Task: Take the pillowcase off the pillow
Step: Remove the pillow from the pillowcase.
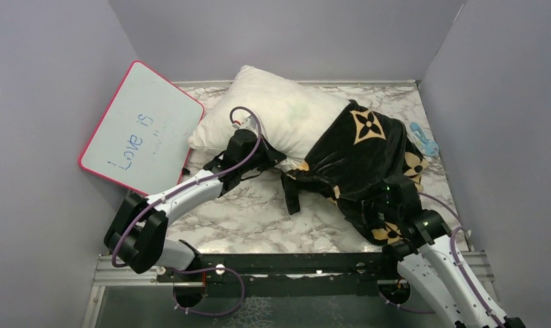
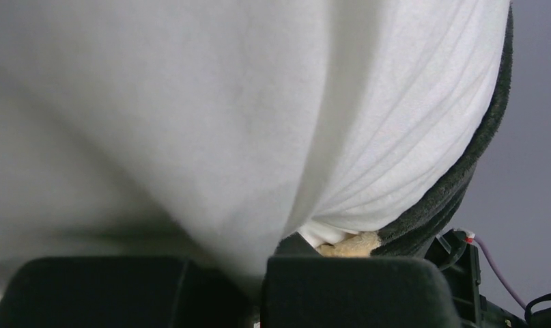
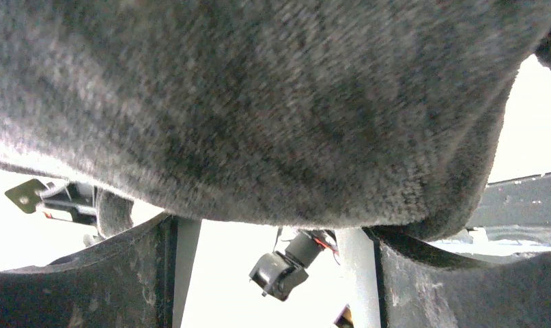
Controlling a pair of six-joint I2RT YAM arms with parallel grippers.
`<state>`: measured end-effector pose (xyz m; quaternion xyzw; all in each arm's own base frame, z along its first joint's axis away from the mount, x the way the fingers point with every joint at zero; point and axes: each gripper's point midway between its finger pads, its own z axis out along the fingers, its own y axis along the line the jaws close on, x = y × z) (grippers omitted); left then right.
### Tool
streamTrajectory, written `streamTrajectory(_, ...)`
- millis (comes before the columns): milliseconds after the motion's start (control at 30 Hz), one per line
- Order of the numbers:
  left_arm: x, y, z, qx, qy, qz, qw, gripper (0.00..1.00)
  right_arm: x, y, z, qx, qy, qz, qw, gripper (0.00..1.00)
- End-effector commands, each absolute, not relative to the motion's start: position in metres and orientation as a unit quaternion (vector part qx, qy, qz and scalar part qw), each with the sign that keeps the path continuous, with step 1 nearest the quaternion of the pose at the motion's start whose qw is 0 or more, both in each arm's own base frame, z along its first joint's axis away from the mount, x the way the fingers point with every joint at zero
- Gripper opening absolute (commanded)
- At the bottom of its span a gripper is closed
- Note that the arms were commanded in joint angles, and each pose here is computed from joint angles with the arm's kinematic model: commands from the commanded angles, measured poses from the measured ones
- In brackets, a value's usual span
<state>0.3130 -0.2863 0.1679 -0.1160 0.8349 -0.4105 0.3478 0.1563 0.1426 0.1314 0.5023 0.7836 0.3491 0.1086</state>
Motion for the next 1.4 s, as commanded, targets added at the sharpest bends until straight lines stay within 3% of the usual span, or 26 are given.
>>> streamTrajectory(0,0.322,-0.282,0.202,-0.112,0.805,-0.424,0.399,0.00,0.175,0.120,0.113,0.569,0.744,0.314,0.157,0.74)
streamTrajectory(133,0.321,-0.277,0.202,-0.110,0.808,-0.413,0.405,0.00,0.187,0.091,0.107,0.601,0.719,0.269,0.222,0.60)
streamTrajectory(267,0.322,-0.269,0.199,-0.112,0.813,-0.395,0.414,0.00,0.197,0.069,0.127,0.591,0.703,0.257,0.301,0.16)
streamTrajectory(367,0.322,-0.263,0.195,-0.114,0.817,-0.385,0.414,0.00,0.196,0.044,0.145,0.575,0.701,0.215,0.363,0.01)
streamTrajectory(667,0.336,-0.221,0.173,-0.151,0.824,-0.364,0.407,0.00,0.179,-0.030,0.199,0.524,0.709,0.016,0.471,0.00)
streamTrajectory(1067,0.340,-0.202,0.169,-0.157,0.825,-0.371,0.396,0.00,0.178,-0.055,0.238,0.473,0.714,-0.072,0.511,0.01)
streamTrajectory(1167,0.337,-0.206,0.168,-0.153,0.824,-0.384,0.388,0.00,0.183,-0.045,0.242,0.447,0.734,-0.053,0.508,0.13)
streamTrajectory(1300,0.333,-0.212,0.170,-0.146,0.822,-0.400,0.379,0.00,0.197,-0.006,0.248,0.384,0.774,0.043,0.502,0.41)
streamTrajectory(1367,0.330,-0.215,0.171,-0.143,0.820,-0.409,0.375,0.00,0.197,0.020,0.244,0.376,0.789,0.112,0.472,0.46)
